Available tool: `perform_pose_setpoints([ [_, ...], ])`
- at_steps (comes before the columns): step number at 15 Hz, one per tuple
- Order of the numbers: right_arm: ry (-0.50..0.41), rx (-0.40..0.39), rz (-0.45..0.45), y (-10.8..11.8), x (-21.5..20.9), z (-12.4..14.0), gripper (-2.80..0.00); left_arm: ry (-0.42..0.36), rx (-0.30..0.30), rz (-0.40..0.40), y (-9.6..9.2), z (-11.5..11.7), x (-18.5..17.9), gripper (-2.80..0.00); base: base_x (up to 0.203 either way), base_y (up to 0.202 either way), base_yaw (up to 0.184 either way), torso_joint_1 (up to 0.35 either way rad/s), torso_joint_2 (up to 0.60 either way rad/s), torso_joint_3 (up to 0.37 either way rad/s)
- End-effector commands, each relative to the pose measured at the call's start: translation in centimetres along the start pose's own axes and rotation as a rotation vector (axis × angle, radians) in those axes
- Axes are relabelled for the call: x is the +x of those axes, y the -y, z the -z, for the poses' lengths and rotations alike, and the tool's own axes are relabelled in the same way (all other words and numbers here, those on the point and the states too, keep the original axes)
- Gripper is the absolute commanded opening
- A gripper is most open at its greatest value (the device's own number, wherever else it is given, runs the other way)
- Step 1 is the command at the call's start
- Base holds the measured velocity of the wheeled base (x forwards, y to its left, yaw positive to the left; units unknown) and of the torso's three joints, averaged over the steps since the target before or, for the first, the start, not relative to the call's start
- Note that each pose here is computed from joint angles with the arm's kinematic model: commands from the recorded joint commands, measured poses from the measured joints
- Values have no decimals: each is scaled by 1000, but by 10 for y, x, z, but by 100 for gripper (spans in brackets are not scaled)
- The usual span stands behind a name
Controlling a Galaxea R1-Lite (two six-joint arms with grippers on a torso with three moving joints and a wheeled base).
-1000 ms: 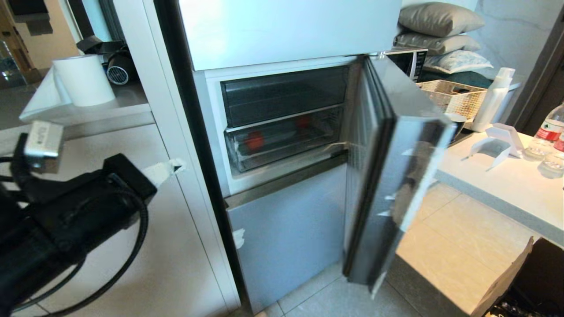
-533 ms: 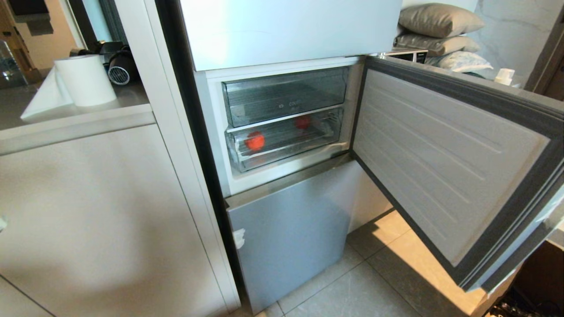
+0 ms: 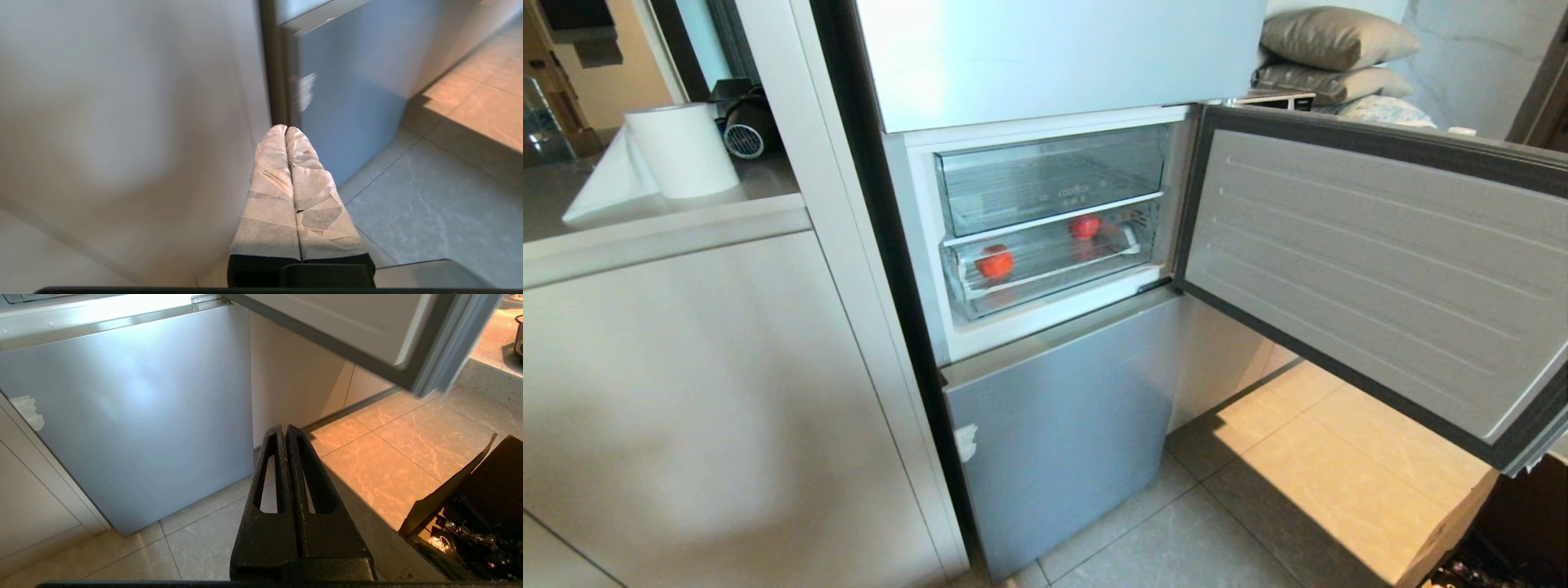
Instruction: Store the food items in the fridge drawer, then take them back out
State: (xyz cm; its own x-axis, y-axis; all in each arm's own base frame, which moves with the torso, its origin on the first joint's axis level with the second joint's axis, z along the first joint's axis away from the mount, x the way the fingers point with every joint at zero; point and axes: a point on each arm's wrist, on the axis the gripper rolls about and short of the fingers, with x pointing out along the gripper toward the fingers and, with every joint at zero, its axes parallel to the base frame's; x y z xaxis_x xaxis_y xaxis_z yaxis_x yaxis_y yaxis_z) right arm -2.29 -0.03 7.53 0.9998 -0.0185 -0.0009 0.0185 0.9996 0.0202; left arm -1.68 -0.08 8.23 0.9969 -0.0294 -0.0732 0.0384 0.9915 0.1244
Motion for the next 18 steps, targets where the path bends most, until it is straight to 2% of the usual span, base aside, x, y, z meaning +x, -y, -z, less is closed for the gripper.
perform_pose_setpoints([
  [1, -1, 1, 1, 0, 0, 0, -280, 74, 15, 10, 1, 8, -5, -280, 0, 0, 0, 0, 0, 0],
  [5, -1, 0, -2, 0, 0, 0, -280, 76, -124, -36, 0, 7, -6, -280, 0, 0, 0, 0, 0, 0],
  [12, -1, -3, 5, 0, 0, 0, -280, 76, -125, -36, 0, 7, -6, -280, 0, 0, 0, 0, 0, 0],
  [14, 1, 23, 14, 0, 0, 0, -280, 76, -125, -36, 0, 7, -6, -280, 0, 0, 0, 0, 0, 0],
  [18, 1, 26, 15, 0, 0, 0, -280, 76, -125, -36, 0, 7, -6, -280, -1, -3, 142, 2, 2, 5],
])
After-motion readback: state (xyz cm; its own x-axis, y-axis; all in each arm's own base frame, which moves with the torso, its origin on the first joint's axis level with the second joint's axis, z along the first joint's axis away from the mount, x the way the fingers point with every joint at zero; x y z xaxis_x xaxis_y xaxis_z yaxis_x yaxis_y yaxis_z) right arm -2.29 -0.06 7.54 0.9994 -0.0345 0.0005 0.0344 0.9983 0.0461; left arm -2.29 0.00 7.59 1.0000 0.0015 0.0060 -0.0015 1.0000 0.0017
